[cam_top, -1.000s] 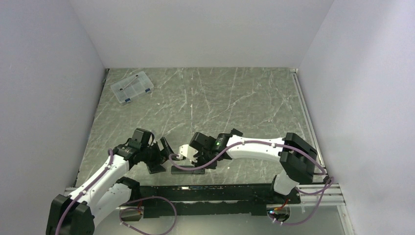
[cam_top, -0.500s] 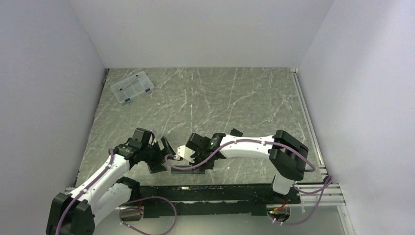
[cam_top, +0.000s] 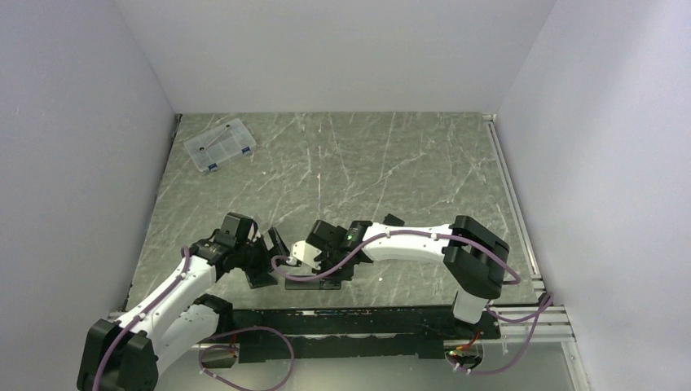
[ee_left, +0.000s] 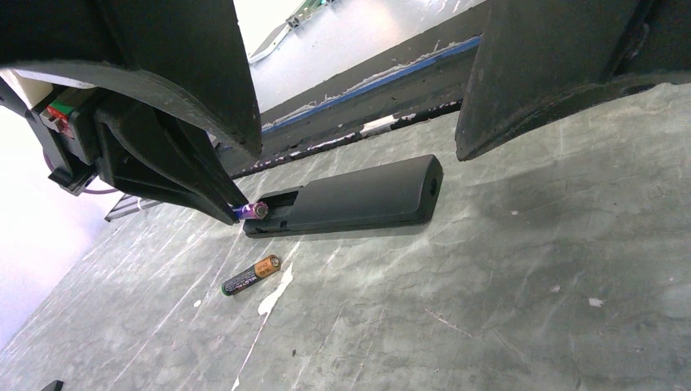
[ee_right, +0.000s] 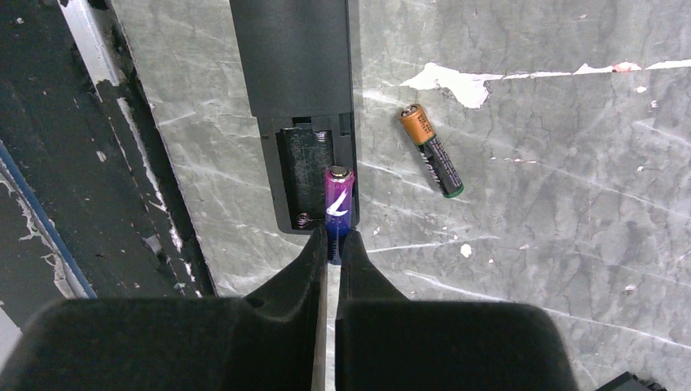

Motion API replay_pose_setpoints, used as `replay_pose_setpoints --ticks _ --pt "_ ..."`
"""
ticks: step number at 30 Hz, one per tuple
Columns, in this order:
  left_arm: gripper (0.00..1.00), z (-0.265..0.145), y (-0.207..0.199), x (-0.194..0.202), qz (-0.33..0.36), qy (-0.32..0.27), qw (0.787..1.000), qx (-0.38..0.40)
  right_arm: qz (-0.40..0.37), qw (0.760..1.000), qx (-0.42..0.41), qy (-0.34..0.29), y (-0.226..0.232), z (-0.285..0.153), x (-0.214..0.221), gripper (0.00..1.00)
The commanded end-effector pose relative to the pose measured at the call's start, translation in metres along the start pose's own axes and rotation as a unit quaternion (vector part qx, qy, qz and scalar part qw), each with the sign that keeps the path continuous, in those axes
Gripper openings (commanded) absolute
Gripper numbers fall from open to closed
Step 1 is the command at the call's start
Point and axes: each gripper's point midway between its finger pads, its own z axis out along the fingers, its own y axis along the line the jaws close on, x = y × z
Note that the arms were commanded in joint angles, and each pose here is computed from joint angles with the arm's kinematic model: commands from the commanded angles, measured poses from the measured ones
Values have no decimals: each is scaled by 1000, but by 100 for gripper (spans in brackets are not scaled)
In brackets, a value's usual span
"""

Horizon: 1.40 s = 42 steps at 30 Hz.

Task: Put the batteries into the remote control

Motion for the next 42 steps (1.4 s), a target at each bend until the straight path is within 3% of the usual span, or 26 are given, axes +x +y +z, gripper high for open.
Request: replay_pose_setpoints --ticks 1,42 --pt "94 0 -5 -1 2 0 1000 12 -14 1000 -6 -17 2 -5 -14 2" --pt "94 -1 -5 1 2 1 1000 18 -11 1000 -2 -4 4 -3 -12 12"
